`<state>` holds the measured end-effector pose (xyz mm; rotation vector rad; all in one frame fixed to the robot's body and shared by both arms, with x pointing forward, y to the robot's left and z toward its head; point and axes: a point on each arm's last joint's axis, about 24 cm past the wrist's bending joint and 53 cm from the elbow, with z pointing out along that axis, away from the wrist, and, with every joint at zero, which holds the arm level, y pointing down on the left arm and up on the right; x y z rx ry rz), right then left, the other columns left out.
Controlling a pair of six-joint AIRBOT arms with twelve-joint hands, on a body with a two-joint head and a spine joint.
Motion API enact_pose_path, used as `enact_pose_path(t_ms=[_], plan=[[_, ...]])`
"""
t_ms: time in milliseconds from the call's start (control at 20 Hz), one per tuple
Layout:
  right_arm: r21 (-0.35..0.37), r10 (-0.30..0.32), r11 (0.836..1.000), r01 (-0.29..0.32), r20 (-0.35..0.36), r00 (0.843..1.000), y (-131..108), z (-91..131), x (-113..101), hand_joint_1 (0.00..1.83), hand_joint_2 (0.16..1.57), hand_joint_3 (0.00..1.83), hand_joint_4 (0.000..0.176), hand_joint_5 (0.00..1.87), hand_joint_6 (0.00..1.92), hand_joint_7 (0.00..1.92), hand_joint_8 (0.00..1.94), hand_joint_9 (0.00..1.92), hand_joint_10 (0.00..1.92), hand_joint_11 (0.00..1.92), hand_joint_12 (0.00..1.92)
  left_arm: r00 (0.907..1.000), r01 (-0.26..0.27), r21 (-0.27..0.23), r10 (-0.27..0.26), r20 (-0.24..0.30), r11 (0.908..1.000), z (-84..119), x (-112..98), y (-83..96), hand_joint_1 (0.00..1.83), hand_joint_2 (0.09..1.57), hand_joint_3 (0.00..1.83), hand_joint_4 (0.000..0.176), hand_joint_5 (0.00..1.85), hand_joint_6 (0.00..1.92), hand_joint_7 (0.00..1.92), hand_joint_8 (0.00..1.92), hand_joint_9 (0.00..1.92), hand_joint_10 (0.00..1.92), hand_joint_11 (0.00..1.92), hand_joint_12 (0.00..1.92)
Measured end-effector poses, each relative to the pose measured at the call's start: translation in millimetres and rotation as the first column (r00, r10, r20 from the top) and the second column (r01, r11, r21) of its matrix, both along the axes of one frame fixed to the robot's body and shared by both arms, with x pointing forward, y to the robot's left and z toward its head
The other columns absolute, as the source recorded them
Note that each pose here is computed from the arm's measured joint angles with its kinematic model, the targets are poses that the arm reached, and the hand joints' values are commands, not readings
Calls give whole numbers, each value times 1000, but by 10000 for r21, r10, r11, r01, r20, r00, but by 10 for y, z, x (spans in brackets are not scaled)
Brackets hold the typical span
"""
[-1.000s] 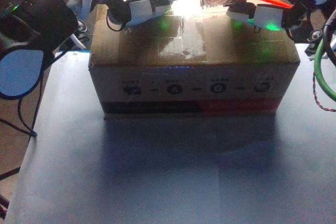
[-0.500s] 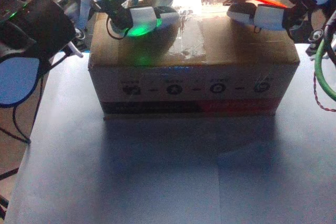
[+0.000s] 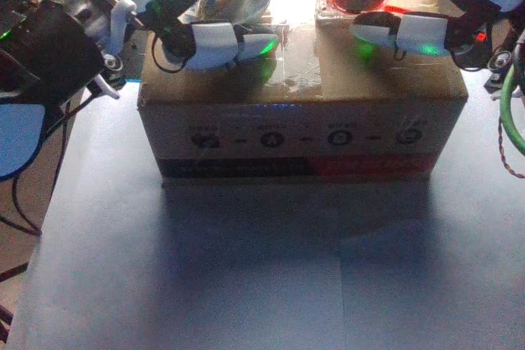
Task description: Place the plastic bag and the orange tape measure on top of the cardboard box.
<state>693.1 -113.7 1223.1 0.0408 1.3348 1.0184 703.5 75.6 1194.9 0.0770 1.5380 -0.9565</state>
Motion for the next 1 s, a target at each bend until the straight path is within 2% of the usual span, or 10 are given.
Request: enact_pose_path(t_ms=[50, 200, 300, 350, 400, 450, 600, 750, 850, 1000], plan=[[-24, 31, 10000, -31, 20, 10000, 6, 3, -8, 984, 869, 0, 0, 658, 387, 520, 1308, 617, 1587, 608, 1828, 10000, 8, 7, -8, 6, 10000, 3, -9, 4, 977, 1049, 0, 0, 666, 13, 338, 526, 61, 1172, 0, 1867], [-15, 0, 10000, 0, 44, 10000, -16, 21, -13, 900, 843, 0, 0, 640, 403, 479, 1269, 548, 1542, 501, 1804, 10000, 9, -28, -9, 25, 10000, 13, -13, 4, 941, 1058, 0, 0, 617, 0, 257, 550, 20, 1233, 0, 1893], [-20, 29, 10000, -29, 41, 10000, -23, 37, -43, 861, 827, 0, 0, 613, 378, 451, 1161, 507, 1493, 454, 1771, 10000, 29, -49, -29, 46, 10000, 31, -36, 9, 955, 1050, 0, 0, 600, 0, 299, 345, 17, 1021, 0, 1722], [-46, 41, 10000, -40, 67, 10000, -30, 38, -59, 805, 829, 0, 0, 590, 309, 400, 1190, 406, 1581, 329, 1899, 10000, 29, -63, -28, 69, 10000, 43, -44, 16, 971, 1038, 0, 0, 587, 4, 349, 164, 61, 832, 0, 1644], [-42, 36, 10000, -36, 72, 10000, -31, 39, -59, 806, 852, 3, 0, 578, 250, 342, 1168, 335, 1591, 285, 1920, 9999, 27, -85, -26, 110, 10000, 60, -56, 27, 949, 1035, 0, 0, 569, 2, 388, 75, 101, 844, 0, 1749], [-56, 44, 10000, -44, 69, 10000, -32, 40, -64, 825, 866, 5, 0, 580, 240, 338, 1164, 357, 1569, 317, 1902, 9998, -5, -134, 7, 209, 9999, 95, -60, 51, 979, 1026, 0, 0, 571, 3, 395, 49, 43, 817, 0, 1663], [-29, 88, 10000, -87, 141, 9999, -37, 79, -107, 824, 876, 1, 0, 598, 222, 376, 1132, 429, 1517, 406, 1836, 9990, -91, -302, 104, 443, 9995, 193, -86, 122, 981, 1032, 0, 0, 558, 2, 408, 39, 0, 1175, 0, 1918], [50, 191, 9998, -192, 287, 9994, -22, 135, -169, 840, 864, 0, 0, 583, 294, 363, 1268, 417, 1649, 423, 1921, 9984, -47, -427, 71, 557, 9991, 238, -119, 117, 1012, 1046, 0, 0, 543, 6, 387, 33, 0, 1098, 0, 1854], [108, 176, 9998, -180, 381, 9991, -43, 176, -191, 837, 873, 0, 0, 502, 497, 324, 1412, 391, 1751, 443, 1921, 9985, -3, -443, 28, 555, 9990, 238, -139, 101, 994, 1046, 0, 0, 543, 6, 385, 35, 0, 1140, 0, 1897], [246, 204, 9995, -217, 482, 9986, -82, 275, -295, 761, 879, 1, 0, 511, 418, 330, 1249, 308, 1578, 266, 1921, 9983, -1, -422, 25, 577, 9991, 237, -200, 145, 997, 1033, 0, 0, 563, 14, 386, 43, 0, 1138, 0, 1921]])
